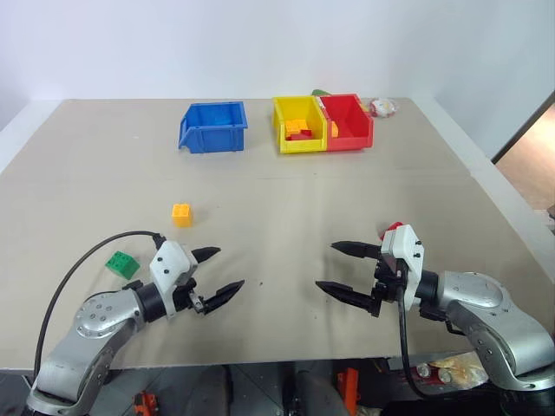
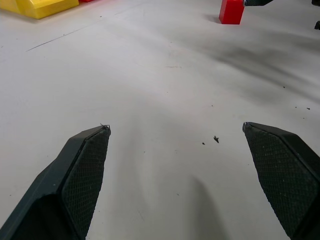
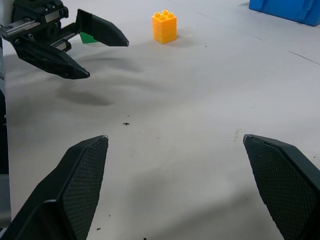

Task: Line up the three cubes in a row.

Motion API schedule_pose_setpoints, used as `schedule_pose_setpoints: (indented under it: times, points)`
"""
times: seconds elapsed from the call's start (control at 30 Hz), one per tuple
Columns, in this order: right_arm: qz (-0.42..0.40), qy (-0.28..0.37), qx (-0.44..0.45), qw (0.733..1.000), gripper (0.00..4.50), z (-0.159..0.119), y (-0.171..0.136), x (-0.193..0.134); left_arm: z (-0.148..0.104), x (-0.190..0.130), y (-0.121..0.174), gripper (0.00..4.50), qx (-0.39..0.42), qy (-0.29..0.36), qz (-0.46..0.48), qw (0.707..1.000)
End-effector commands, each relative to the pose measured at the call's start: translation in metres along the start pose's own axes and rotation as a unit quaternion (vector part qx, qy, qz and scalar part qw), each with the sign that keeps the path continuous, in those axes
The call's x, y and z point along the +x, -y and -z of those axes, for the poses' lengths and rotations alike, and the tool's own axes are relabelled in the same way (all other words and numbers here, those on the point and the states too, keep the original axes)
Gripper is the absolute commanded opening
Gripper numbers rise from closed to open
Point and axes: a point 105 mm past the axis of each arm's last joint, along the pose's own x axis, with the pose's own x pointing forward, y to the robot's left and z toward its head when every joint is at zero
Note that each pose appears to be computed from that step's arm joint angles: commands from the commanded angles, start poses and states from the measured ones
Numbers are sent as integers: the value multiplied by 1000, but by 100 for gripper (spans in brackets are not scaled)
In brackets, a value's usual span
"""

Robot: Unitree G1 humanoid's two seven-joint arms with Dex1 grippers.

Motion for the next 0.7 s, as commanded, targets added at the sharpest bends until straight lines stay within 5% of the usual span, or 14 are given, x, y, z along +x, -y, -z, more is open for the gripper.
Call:
schedule_pose_setpoints:
  times: [0.03,0.7]
  points:
    - [-9,3,-16,1000,450,-6,-4,0,-6,1,3,439,18,24,11,999]
    - [63,30,14,997,450,-3,-7,-13,-10,-5,-2,439,-6,68,-68,995]
